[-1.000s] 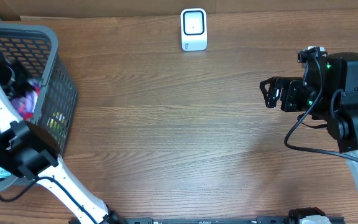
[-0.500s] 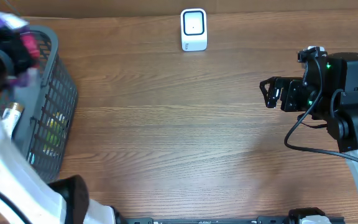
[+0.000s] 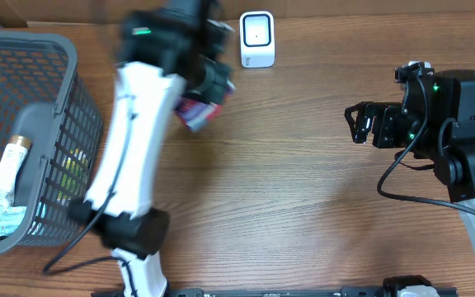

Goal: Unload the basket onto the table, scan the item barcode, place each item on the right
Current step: 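Lift the purple package out and place it on the table centre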

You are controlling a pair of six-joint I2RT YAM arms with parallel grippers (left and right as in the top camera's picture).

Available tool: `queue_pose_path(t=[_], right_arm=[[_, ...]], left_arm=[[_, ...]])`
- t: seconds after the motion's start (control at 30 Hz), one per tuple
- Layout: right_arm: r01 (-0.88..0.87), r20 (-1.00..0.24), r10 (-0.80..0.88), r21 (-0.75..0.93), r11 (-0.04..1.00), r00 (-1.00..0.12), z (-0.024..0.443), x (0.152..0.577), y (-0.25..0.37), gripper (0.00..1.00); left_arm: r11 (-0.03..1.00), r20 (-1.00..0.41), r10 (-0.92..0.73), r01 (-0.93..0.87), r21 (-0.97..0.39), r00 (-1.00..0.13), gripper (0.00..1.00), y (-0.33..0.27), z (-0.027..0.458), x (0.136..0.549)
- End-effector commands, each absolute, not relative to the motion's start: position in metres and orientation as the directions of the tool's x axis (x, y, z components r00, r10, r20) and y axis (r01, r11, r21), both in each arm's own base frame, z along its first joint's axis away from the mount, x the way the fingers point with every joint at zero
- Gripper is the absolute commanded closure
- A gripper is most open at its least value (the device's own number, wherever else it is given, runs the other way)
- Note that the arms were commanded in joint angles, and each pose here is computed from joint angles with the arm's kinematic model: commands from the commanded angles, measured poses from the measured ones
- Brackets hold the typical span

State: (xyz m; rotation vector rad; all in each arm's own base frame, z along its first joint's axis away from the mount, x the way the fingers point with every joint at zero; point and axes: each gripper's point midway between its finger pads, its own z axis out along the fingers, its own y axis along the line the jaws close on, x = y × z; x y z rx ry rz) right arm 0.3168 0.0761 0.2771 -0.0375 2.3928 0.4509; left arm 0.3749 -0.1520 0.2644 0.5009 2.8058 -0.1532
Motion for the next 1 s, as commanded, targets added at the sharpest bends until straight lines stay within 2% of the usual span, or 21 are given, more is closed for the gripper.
queue_pose_path(t=[0.0, 0.2, 0.33, 0.43, 0.47, 0.53, 0.57, 0.6, 0.8, 0.83, 0.97], right_arm=[[-0.152, -0.670, 0.090, 0.294, 0.944, -0.737, 0.288, 0.320, 0.074, 0.00], [-0.152, -0.670, 0.090, 0.294, 0.944, -0.737, 0.288, 0.320, 0.074, 0.00], [-0.152, -0.671, 0.090, 0.294, 0.944, -0.736, 0.288, 0.320, 0.074, 0.00], [-0.152, -0.671, 0.090, 0.294, 0.944, -0.736, 0.288, 0.320, 0.074, 0.00], [-0.153, -0.672, 0.090, 0.294, 0.944, -0.735, 0.289, 0.320, 0.074, 0.00], [-0.154, -0.676, 0.091, 0.294, 0.943, -0.731, 0.290, 0.321, 0.075, 0.00], [-0.155, -0.679, 0.091, 0.293, 0.943, -0.729, 0.290, 0.322, 0.075, 0.00], [-0.157, -0.683, 0.092, 0.293, 0.943, -0.725, 0.291, 0.323, 0.075, 0.00], [-0.158, -0.684, 0.092, 0.293, 0.943, -0.724, 0.291, 0.323, 0.075, 0.00], [-0.158, -0.684, 0.092, 0.293, 0.943, -0.724, 0.291, 0.323, 0.075, 0.00], [-0.157, -0.684, 0.092, 0.293, 0.943, -0.724, 0.291, 0.323, 0.075, 0.00]], left_arm=[[0.829, -0.162, 0.550, 0.559, -0.017, -0.819, 0.96, -0.182, 0.207, 0.368], [0.766, 0.016, 0.642, 0.640, -0.064, -0.767, 0.96, -0.209, 0.122, 0.355], [0.702, 0.038, 0.704, 0.686, -0.191, -0.709, 0.96, -0.233, 0.093, 0.336], [0.686, 0.036, 0.718, 0.697, -0.207, -0.696, 0.96, -0.241, 0.087, 0.330], [0.685, 0.035, 0.719, 0.699, -0.206, -0.694, 0.90, -0.242, 0.086, 0.330], [0.699, 0.028, 0.704, 0.686, -0.203, -0.710, 0.47, -0.244, 0.089, 0.332], [0.707, 0.027, 0.696, 0.678, -0.202, -0.717, 0.34, -0.244, 0.091, 0.332], [0.726, 0.015, 0.674, 0.658, -0.198, -0.739, 0.28, -0.243, 0.100, 0.337], [0.800, -0.168, 0.553, 0.577, -0.167, -0.816, 0.26, -0.228, 0.188, 0.380], [0.842, -0.243, 0.477, 0.518, -0.152, -0.845, 0.25, -0.216, 0.220, 0.394], [0.937, -0.433, 0.217, 0.312, -0.160, -0.875, 0.26, -0.164, 0.293, 0.424]])
